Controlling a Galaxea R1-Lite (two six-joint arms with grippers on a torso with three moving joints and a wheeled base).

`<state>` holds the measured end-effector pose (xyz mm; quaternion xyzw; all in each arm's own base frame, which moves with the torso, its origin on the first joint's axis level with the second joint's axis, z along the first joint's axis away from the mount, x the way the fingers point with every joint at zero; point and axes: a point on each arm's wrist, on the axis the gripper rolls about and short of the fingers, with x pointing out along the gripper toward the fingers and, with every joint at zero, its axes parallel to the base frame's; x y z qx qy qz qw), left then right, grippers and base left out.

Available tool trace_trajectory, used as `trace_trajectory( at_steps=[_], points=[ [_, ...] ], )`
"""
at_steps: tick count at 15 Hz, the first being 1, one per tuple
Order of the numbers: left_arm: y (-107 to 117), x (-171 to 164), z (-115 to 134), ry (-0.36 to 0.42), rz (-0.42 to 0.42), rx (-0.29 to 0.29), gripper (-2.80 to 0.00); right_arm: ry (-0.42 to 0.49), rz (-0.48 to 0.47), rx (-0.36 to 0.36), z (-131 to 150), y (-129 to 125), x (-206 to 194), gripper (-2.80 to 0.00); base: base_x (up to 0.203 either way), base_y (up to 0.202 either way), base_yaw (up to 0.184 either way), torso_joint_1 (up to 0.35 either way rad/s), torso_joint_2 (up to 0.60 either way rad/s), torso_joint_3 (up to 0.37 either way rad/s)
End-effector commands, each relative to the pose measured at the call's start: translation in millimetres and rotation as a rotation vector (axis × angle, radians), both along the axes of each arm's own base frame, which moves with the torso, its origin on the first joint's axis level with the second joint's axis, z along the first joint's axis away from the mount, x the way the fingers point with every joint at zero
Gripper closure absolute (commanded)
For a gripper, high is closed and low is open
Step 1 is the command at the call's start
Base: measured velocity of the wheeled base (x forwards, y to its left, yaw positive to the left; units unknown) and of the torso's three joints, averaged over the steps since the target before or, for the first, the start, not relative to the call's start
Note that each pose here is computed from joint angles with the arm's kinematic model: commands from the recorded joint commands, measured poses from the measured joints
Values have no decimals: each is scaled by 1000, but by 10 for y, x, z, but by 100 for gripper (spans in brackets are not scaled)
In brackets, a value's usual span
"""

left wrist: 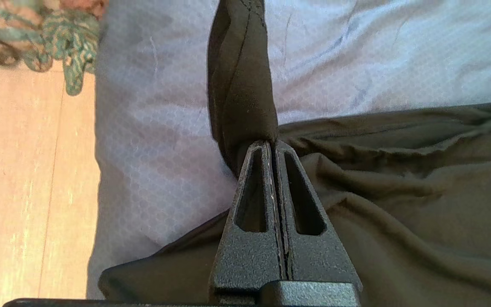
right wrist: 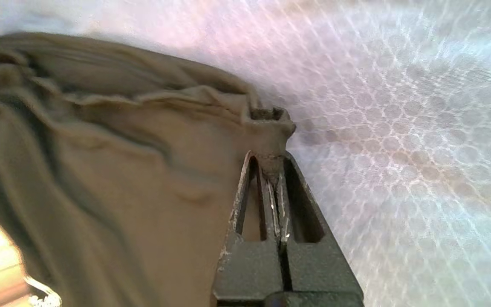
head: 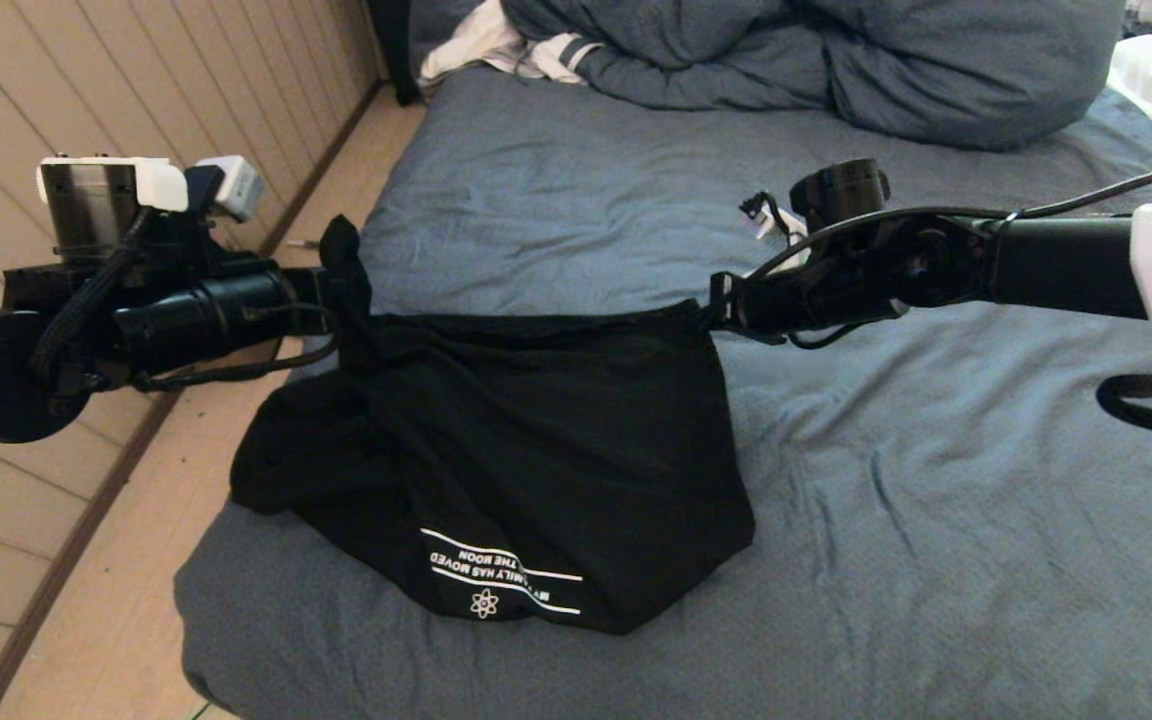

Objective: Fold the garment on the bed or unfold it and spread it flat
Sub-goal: Unford the black T-shirt

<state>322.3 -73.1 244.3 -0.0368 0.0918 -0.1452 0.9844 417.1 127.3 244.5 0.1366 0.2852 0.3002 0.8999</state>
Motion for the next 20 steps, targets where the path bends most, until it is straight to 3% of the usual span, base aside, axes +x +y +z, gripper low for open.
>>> trace_trajectory(
  at_steps=[1, 5, 10, 14, 17, 20],
  points=[
    [16, -68, 136, -44, 2, -11, 0, -43, 3, 14, 249, -53, -200, 0, 0, 0, 0, 0, 0, 0],
    [94, -405, 447, -136, 9, -34, 0, -84, 31, 29, 565, -84, -669, 0, 0, 0, 0, 0, 0, 0],
    [212, -986, 406, -147, 3, -32, 0, -111, 61, 40, 785, -233, -1387, 0, 0, 0, 0, 0, 0, 0],
    [301, -1399, 434, -182, -1, -36, 0, -109, 95, 41, 776, -314, -1881, 0, 0, 0, 0, 0, 0, 0],
    [325, -1696, 308, -149, -31, -27, 0, -64, 125, 28, 623, -336, -2133, 0, 0, 0, 0, 0, 0, 0],
    [268, -1994, 110, -89, -123, -17, 0, -34, 168, 19, 494, -343, -2387, 0, 0, 0, 0, 0, 0, 0]
  ],
)
